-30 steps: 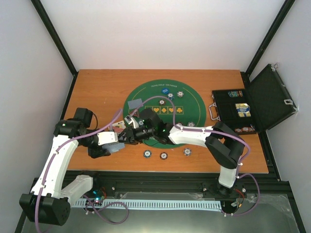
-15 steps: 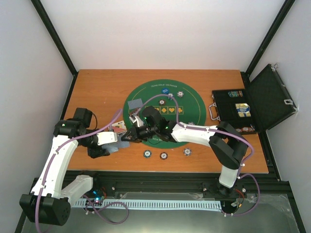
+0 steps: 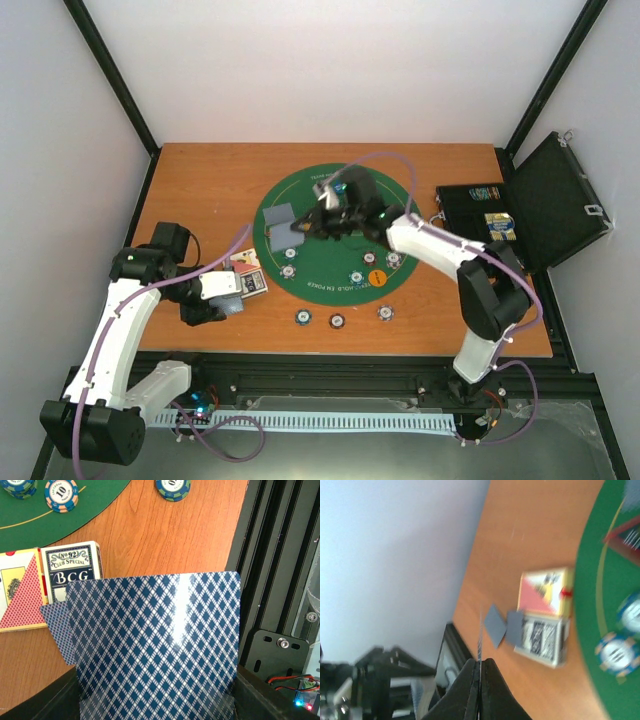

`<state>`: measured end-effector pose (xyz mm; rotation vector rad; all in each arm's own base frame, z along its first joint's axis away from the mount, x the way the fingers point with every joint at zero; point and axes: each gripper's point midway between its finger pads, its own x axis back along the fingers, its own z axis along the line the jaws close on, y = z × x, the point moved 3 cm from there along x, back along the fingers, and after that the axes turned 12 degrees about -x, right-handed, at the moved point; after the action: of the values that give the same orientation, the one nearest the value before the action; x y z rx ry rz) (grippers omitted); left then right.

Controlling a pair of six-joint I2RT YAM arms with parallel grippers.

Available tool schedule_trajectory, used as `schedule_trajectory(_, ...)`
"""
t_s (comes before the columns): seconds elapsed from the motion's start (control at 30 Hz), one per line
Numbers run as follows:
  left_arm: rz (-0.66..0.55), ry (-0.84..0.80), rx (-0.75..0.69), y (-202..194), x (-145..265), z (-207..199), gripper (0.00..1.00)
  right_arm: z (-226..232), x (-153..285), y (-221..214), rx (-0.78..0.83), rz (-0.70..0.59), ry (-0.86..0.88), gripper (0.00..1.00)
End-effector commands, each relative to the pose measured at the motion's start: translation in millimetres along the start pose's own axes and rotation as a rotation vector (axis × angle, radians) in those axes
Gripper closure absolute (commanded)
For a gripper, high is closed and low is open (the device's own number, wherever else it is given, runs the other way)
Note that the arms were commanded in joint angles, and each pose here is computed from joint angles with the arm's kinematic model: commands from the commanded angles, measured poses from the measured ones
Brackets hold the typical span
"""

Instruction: Distribute texas hold em gaming equipment

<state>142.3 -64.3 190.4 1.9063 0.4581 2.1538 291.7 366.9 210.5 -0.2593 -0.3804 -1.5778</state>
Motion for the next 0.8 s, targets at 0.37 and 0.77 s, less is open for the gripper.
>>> schedule_trajectory(0.37,-0.031,-0.006,-0.017,9.2,10.3,2.0,0.99,-100.9,94.7,233.7,-0.046,-0.269,-0.177,0.97)
schedule_trajectory(0.77,-0.033,-0.018,0.003,11.9,12.8,8.1,0.99,-179.6,77.8,302.7,-0.140,-0.343,-0.202,0.97)
